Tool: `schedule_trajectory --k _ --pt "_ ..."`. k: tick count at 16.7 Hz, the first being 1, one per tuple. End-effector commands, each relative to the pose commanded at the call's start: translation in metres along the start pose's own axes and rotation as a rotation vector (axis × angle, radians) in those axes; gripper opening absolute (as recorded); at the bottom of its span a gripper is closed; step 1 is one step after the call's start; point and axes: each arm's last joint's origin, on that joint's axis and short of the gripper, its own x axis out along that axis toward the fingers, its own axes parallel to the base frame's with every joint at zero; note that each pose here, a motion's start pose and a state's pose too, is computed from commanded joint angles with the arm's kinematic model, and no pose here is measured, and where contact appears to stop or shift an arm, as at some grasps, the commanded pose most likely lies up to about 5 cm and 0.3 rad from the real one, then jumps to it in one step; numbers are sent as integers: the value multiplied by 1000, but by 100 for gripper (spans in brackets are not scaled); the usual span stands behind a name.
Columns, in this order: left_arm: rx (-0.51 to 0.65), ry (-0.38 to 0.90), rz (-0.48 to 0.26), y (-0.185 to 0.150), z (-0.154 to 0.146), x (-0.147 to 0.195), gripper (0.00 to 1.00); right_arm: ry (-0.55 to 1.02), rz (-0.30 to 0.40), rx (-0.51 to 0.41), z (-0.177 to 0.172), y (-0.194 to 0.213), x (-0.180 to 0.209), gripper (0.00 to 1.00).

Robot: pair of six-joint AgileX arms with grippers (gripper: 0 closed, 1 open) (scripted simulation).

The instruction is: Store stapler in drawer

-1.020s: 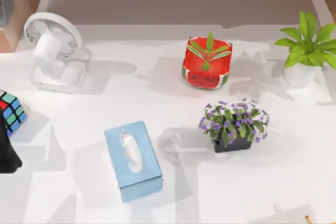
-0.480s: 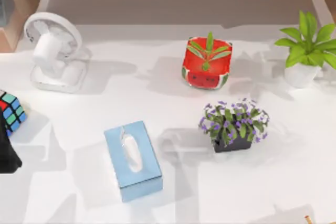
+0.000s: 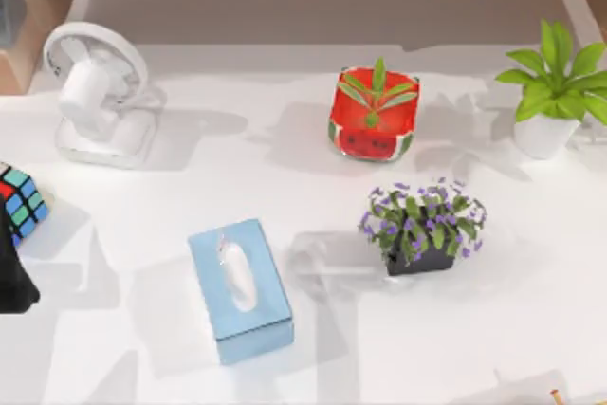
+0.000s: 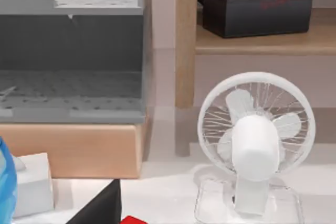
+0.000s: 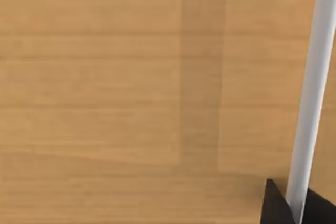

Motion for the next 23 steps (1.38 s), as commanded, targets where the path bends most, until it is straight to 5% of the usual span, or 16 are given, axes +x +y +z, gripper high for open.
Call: schedule_trajectory --k 23 --pt "0 0 0 0 0 0 100 3 3 8 1 -1 110 0"
